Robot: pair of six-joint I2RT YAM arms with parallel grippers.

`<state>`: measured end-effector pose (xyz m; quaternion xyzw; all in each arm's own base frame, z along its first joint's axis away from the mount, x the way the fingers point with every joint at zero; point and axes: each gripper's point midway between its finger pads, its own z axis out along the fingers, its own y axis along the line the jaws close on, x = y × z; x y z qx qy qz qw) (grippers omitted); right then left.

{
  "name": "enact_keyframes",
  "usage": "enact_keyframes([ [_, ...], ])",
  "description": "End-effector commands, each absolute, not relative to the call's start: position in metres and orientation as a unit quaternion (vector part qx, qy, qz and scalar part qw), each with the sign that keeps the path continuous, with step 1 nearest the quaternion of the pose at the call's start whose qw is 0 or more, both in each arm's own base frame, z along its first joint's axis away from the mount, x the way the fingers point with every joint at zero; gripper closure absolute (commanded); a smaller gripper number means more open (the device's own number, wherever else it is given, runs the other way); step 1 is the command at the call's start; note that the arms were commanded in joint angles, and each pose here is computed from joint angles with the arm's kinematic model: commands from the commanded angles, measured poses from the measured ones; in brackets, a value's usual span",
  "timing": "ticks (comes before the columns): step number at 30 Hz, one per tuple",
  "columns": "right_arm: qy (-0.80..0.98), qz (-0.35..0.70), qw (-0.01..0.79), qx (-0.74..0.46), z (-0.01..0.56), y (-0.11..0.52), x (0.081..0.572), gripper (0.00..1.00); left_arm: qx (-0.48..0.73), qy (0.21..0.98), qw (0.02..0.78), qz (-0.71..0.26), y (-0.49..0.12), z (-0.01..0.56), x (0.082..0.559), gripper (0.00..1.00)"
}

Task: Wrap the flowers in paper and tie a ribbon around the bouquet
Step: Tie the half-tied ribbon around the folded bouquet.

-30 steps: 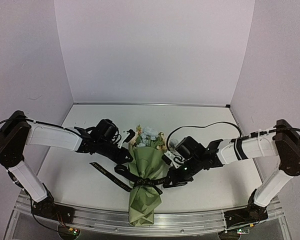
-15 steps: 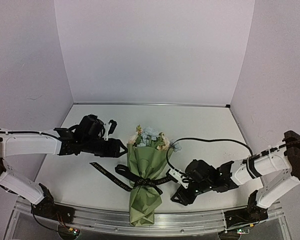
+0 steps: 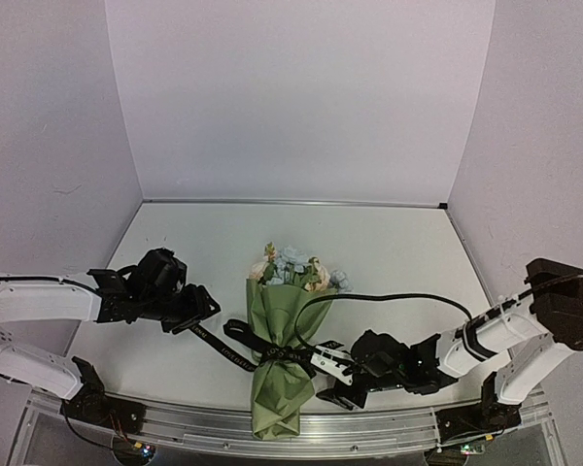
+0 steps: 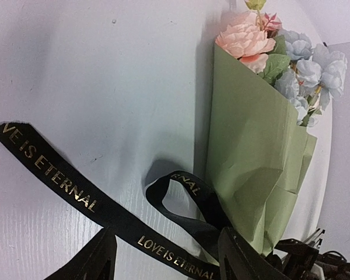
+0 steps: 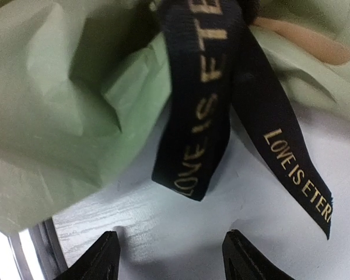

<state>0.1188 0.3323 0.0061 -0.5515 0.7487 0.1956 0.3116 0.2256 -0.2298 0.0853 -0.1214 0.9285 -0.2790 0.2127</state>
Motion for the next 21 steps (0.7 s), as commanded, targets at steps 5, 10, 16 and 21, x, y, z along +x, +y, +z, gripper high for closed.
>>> enact_keyframes([
  [5, 0.712, 0.152, 0.375, -0.574, 0.008, 0.361, 0.134, 0.38, -0.181, 0.915, 0.200, -0.299, -0.237, 0.077, 0.234, 0.38],
  [10, 0.713, 0.138, 0.378, -0.574, 0.004, 0.363, 0.135, 0.49, -0.203, 0.910, 0.174, -0.316, -0.245, 0.069, 0.231, 0.38],
  [16, 0.716, 0.125, 0.387, -0.568, 0.007, 0.356, 0.139, 0.84, -0.234, 0.902, 0.147, -0.331, -0.252, 0.058, 0.228, 0.38],
  [21, 0.714, 0.121, 0.389, -0.569, 0.008, 0.354, 0.140, 0.97, -0.238, 0.907, 0.131, -0.323, -0.261, 0.046, 0.227, 0.35],
])
